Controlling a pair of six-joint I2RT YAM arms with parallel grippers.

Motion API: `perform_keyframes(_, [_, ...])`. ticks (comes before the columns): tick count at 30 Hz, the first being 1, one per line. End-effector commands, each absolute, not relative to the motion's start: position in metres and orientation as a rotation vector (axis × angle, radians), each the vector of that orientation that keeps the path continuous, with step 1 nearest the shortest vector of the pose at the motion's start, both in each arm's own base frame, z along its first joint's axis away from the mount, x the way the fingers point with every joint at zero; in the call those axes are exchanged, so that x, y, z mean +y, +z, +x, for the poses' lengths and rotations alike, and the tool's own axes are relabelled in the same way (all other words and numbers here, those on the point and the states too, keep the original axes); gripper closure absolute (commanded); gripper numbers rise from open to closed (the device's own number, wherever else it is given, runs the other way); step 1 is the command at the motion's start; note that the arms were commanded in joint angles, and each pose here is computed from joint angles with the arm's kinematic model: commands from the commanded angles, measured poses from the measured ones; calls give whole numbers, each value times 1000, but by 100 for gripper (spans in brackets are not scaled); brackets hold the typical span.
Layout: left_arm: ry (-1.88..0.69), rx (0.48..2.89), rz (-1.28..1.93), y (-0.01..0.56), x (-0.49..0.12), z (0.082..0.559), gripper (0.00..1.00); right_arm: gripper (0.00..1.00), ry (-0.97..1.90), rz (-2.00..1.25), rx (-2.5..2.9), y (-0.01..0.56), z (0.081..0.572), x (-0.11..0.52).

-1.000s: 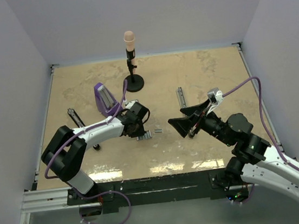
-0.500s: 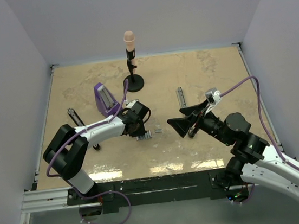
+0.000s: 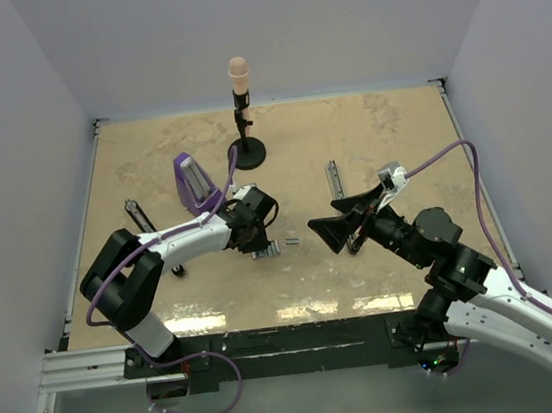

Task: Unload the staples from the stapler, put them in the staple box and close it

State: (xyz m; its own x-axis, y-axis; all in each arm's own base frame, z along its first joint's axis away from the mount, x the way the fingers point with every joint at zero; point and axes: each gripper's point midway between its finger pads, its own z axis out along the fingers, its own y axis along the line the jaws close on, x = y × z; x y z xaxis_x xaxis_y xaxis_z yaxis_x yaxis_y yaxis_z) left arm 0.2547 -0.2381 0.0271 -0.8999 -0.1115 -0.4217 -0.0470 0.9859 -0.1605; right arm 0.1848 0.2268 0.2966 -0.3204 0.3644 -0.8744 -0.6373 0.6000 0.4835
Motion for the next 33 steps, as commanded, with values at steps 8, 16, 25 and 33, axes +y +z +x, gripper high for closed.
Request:
perform_keyframes(8, [-218, 2670, -147, 37, -247, 259, 72, 1, 1016, -216, 1559, 308, 188, 224])
perform_keyframes(16, [-243, 2652, -148, 48, -251, 261, 71, 2, 1008, -214, 1570, 305, 190, 225])
perform_keyframes(25, [-261, 2567, -122, 81, -250, 274, 66, 2, 952, -217, 1675, 275, 203, 236])
perform_keyframes(33, [-247, 2588, -122, 70, -233, 272, 60, 11, 846, -289, 1868, 215, 220, 257])
